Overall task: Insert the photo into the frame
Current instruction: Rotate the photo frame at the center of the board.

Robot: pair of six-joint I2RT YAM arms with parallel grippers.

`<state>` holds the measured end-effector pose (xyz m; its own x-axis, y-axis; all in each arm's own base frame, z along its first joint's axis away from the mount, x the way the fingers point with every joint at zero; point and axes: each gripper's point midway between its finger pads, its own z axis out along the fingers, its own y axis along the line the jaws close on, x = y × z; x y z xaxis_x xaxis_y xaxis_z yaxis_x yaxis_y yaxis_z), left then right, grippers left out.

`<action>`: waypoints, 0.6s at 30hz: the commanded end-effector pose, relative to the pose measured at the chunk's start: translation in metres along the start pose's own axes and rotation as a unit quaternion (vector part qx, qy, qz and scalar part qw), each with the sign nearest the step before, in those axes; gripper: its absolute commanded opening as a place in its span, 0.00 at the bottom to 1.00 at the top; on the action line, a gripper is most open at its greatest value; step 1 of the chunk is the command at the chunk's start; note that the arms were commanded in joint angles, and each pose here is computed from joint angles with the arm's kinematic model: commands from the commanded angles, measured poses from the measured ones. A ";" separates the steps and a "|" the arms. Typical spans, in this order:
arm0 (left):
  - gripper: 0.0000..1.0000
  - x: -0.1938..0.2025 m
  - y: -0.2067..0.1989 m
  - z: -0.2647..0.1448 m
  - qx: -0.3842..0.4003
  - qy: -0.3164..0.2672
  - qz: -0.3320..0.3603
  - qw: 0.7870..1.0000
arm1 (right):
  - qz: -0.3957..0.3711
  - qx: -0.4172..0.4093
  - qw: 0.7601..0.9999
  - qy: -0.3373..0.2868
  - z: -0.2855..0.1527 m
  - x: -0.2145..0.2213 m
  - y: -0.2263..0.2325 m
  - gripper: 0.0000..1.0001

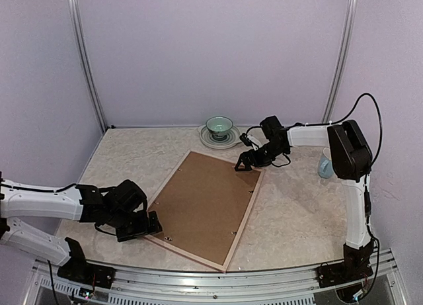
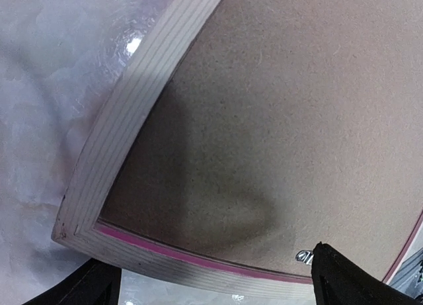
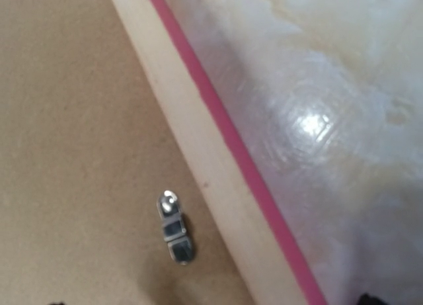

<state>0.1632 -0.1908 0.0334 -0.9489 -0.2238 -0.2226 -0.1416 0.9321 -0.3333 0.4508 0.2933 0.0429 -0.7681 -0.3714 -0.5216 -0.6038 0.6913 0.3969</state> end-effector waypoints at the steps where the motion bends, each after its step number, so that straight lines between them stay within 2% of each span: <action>1: 0.99 -0.022 -0.006 0.005 0.010 -0.038 -0.007 0.999 | 0.027 0.007 0.998 0.048 0.001 0.032 0.001 0.96; 18: 0.99 -0.065 -0.002 0.014 0.007 -0.072 -0.020 0.997 | 0.033 -0.025 0.997 0.068 -0.001 0.078 0.038 0.95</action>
<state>0.2074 -0.1710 0.0276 -0.9078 -0.3021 -0.2910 -0.2120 0.9290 -0.3032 0.4237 0.2794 0.0402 -0.7641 -0.3723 -0.5268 -0.6030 0.7023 0.3782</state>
